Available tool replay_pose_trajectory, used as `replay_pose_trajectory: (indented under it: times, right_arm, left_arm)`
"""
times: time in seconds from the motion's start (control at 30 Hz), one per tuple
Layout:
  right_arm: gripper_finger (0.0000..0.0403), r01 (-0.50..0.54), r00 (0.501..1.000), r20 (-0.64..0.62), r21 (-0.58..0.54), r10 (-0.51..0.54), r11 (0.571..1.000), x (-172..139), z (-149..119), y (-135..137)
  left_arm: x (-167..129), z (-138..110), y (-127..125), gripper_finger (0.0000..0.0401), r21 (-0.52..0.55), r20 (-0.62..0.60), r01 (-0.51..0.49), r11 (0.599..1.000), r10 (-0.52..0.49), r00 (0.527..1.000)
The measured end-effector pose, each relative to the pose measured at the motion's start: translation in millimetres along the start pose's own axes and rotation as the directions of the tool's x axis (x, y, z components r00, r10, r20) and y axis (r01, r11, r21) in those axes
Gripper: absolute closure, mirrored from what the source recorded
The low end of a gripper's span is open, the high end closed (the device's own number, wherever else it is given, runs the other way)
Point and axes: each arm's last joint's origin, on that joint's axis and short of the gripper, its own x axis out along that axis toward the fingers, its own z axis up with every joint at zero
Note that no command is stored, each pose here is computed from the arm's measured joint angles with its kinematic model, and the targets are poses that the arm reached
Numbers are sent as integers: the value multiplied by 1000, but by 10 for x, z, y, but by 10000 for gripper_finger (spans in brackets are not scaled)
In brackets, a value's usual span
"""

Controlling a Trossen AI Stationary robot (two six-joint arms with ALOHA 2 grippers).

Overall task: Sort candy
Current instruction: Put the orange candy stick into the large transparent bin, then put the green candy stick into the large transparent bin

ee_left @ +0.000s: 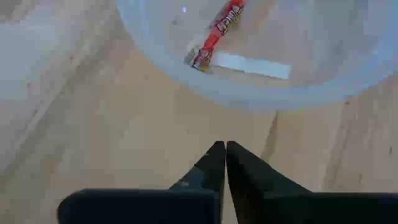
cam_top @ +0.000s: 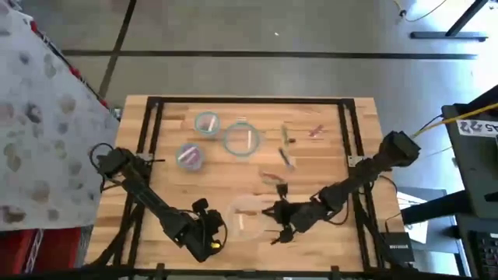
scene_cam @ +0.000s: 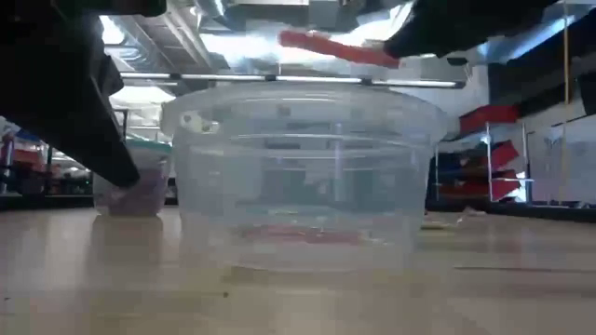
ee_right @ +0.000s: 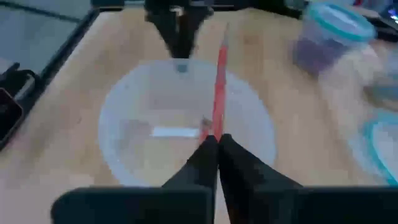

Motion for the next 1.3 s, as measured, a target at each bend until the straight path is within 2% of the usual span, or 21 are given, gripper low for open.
replay_pose_trajectory:
  times: [0.27, 0.6, 0.77, 0.87, 0.93, 1.13, 1.3]
  right_arm:
    - [389, 27, 997, -68, -39, -29, 999, 247, -72, 69]
    - [251, 21, 998, -62, -26, -23, 999, 216, -36, 41]
    - [212, -80, 997, -13, 1, 80, 997, 43, 125, 3]
    - [206, -79, 996, -31, -5, 79, 997, -162, 203, -94]
    - [205, -37, 997, -68, -20, 36, 999, -297, 210, -176]
    - [205, 139, 956, -254, -51, -148, 989, -474, 8, -347]
    - [205, 180, 940, -294, -11, -175, 984, -380, -434, -365]
  left_arm:
    - [1, 2, -1, 401, -4, 1, 1, 1000, -1, 1000]
    - [1, 2, -1, 401, -5, 1, 1, 1000, -1, 1000]
    - [0, 1, -2, 401, -4, 1, 2, 1000, -2, 1000]
    - [0, 1, -2, 401, -4, 1, 2, 1000, -2, 1000]
    - [0, 1, -1, 401, -4, 1, 1, 1000, -1, 1000]
    - [-2, 0, -4, 401, -5, 2, 3, 1000, -3, 1000]
    - [-2, 0, -5, 401, -5, 2, 4, 1000, -4, 1000]
